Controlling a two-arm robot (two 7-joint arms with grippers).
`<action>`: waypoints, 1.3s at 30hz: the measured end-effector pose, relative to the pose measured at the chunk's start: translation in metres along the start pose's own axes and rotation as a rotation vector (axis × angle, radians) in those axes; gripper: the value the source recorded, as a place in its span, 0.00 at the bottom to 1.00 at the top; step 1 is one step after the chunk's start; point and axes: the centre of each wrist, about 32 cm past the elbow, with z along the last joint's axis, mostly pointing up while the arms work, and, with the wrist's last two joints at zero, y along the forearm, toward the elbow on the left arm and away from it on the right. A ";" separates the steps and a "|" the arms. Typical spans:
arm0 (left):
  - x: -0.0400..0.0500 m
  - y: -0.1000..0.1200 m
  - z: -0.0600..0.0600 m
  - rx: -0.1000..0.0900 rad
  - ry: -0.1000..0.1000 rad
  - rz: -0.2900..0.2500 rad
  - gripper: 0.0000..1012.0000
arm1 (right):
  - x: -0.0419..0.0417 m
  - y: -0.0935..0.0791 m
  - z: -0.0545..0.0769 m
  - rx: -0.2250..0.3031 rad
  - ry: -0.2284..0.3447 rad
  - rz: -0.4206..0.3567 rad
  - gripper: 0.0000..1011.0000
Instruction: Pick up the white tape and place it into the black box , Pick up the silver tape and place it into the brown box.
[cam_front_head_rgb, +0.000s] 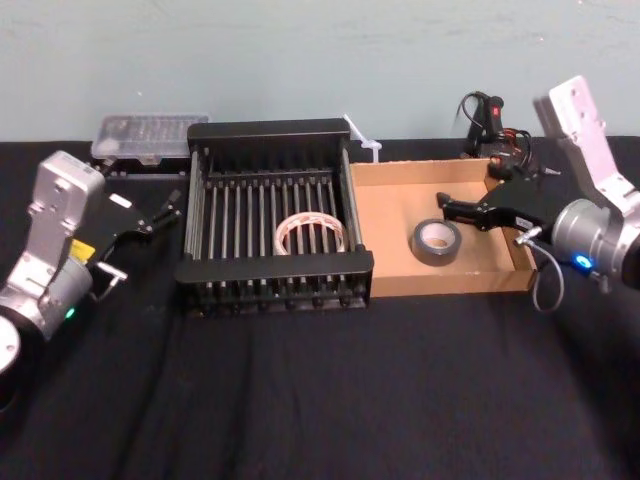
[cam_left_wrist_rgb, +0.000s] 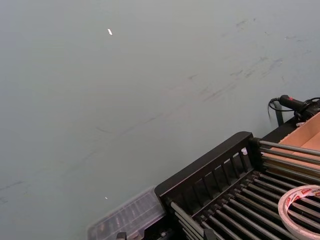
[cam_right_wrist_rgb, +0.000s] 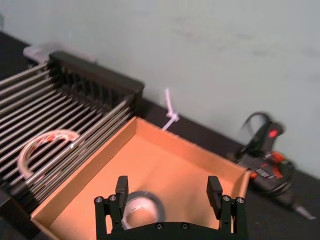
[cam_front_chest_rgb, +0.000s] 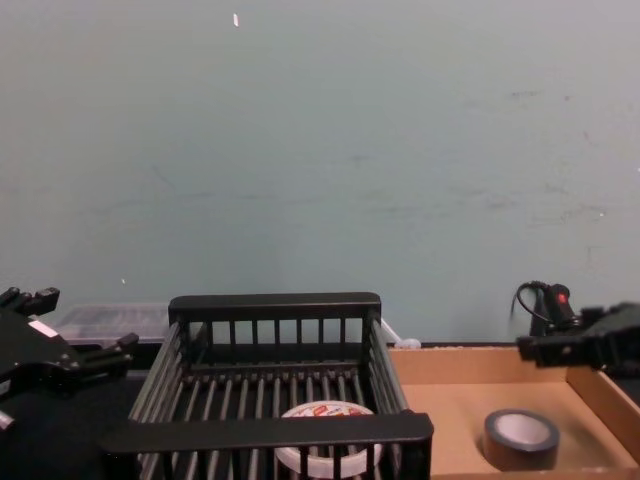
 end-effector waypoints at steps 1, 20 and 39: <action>0.0000 0.000 0.000 0.000 0.000 0.000 0.99 | -0.0013 -0.002 -0.001 0.012 -0.005 -0.012 0.99; 0.0000 0.000 0.000 0.000 0.000 0.000 0.99 | -0.0575 -0.046 -0.051 0.178 -0.179 -0.285 0.99; 0.0000 0.000 0.000 0.000 0.000 0.000 0.99 | -0.0634 -0.047 -0.067 0.185 -0.198 -0.340 0.99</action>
